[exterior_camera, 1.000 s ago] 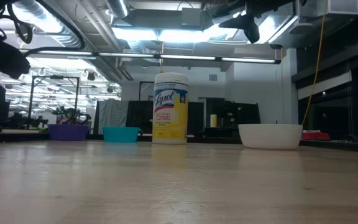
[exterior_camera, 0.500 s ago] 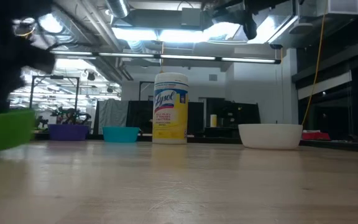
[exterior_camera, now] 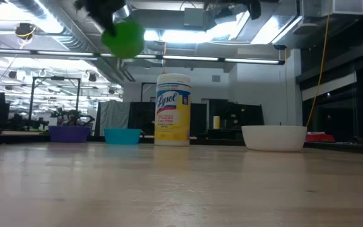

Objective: Nest bowls inside each other
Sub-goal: Stack the green bowl on the red bowl

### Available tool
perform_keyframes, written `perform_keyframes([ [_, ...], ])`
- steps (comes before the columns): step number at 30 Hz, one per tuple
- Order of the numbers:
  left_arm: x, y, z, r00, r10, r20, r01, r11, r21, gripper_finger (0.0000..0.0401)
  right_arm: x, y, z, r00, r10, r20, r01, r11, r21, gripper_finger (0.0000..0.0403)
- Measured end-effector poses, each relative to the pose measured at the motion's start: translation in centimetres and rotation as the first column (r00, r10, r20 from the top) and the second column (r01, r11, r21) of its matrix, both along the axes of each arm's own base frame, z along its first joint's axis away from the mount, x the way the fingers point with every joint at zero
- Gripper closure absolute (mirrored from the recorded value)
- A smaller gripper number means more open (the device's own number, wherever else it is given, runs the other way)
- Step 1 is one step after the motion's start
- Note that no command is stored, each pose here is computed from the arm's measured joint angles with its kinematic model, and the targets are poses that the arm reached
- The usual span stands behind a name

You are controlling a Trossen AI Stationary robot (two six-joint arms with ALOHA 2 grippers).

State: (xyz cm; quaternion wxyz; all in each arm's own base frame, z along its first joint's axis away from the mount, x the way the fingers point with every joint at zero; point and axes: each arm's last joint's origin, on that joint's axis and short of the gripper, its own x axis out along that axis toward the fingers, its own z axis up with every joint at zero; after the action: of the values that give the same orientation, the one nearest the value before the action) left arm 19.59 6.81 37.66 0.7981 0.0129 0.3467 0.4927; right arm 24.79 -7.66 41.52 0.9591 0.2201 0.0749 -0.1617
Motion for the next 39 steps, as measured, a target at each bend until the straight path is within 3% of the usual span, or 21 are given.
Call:
perform_keyframes([
  [3,1.2,2.3,3.2,1.000,-0.007,-0.016,0.009,0.994,0.108,0.0399,1.2,0.4,0.0,0.992,-0.079,-0.094,0.074,0.996,-0.054,0.0259],
  [7,3.5,4.4,6.2,0.999,-0.049,-0.020,0.052,0.974,0.219,0.0399,3.8,1.0,0.4,0.952,-0.232,-0.200,0.190,0.959,-0.208,0.0253],
  [10,5.3,5.6,7.3,0.996,-0.088,-0.027,0.092,0.965,0.247,0.0399,6.4,1.4,0.9,0.928,-0.295,-0.228,0.217,0.924,-0.316,0.0249],
  [17,8.8,6.8,8.2,0.989,-0.138,-0.060,0.150,0.949,0.276,0.0399,9.9,0.2,1.6,0.862,-0.399,-0.314,0.250,0.871,-0.422,0.0235],
  [26,9.9,7.3,8.7,0.984,-0.177,0.009,0.166,0.936,0.309,0.0399,9.7,-0.6,2.8,0.864,-0.418,-0.281,0.279,0.861,-0.425,0.0220],
  [39,10.7,7.2,9.3,0.958,-0.266,0.106,0.218,0.917,0.333,0.0399,9.3,-2.4,3.5,0.859,-0.462,-0.220,0.346,0.842,-0.414,0.0234],
])
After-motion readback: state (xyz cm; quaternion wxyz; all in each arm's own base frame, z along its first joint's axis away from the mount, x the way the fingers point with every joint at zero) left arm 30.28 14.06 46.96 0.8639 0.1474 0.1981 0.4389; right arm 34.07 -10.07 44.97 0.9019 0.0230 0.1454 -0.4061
